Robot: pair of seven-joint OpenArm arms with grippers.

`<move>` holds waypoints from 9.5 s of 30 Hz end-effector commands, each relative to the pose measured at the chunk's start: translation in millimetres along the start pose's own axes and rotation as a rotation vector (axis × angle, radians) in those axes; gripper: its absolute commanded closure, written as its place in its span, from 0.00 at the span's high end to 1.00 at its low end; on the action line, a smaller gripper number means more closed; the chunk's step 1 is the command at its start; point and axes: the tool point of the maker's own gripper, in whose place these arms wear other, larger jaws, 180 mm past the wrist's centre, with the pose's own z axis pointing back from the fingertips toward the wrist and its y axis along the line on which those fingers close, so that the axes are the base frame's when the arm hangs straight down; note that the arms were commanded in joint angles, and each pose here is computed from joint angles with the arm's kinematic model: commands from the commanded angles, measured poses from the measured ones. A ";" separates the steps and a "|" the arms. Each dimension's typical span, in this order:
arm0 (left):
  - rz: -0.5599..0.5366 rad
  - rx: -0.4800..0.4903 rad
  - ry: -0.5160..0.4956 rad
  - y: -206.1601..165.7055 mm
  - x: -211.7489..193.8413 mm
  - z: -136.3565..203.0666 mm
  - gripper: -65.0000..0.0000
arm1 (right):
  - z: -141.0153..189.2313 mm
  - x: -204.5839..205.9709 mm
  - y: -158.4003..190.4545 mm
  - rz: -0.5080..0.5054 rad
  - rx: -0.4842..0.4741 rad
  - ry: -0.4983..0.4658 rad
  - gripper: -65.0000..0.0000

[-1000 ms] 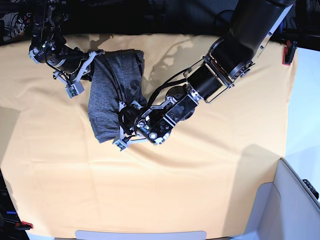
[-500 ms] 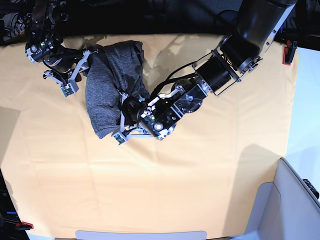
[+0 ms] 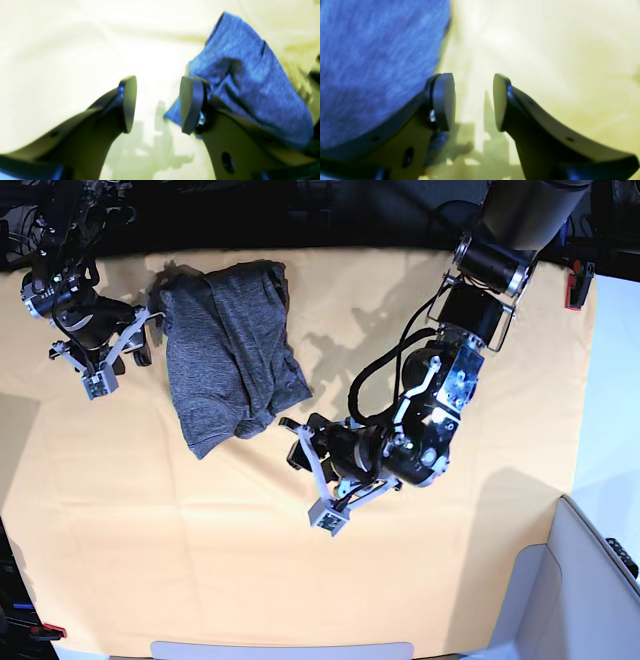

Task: Fold the T-shirt properly

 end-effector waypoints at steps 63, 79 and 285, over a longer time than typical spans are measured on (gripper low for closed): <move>0.257 -0.257 0.196 -77.4 -179.5 -0.7 0.03 | -63.3 61.0 62.0 0.501 0.033 0.144 0.00; 0.246 -0.167 0.010 -36.0 -127.3 27.5 0.03 | 0.0 71.3 40.7 0.293 0.014 -0.005 0.00; 0.434 0.240 0.407 -17.3 -531.8 -34.1 0.00 | -77.9 -365.9 150.2 -0.308 -0.042 0.592 0.00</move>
